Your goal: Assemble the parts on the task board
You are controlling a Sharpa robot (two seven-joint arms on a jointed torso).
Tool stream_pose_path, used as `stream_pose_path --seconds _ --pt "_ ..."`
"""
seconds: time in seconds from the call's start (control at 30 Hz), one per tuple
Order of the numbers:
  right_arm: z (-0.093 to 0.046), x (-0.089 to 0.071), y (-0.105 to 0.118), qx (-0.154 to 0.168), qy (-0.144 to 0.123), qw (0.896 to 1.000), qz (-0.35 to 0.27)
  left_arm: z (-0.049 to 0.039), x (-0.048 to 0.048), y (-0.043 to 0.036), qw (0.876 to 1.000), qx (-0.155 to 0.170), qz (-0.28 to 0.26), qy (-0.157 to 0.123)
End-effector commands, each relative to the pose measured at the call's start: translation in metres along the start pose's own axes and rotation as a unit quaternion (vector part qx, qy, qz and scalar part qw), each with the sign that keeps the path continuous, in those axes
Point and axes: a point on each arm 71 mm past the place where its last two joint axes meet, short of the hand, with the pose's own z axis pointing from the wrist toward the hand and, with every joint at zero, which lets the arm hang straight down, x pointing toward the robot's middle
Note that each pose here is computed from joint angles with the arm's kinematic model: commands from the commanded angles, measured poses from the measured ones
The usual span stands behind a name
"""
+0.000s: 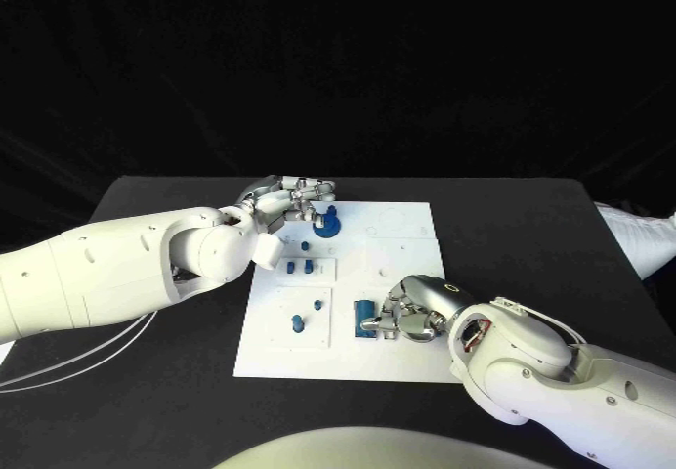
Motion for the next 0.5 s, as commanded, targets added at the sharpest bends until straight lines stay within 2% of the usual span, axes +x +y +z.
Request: stream_pose_path --seconds 0.03,0.27,0.5 --pt "0.0 -0.001 0.002 -0.007 -0.009 1.0 -0.014 0.0 0.0024 -0.0006 1.0 0.003 -0.001 0.011" --pt "-0.002 -0.004 0.0 -0.007 -0.024 1.0 -0.016 0.0 0.0024 -0.0006 1.0 0.003 -0.001 0.011" --pt "-0.015 -0.013 -0.01 -0.002 -0.049 0.999 -0.002 -0.0005 0.0012 -0.0007 1.0 0.002 -0.001 0.01"
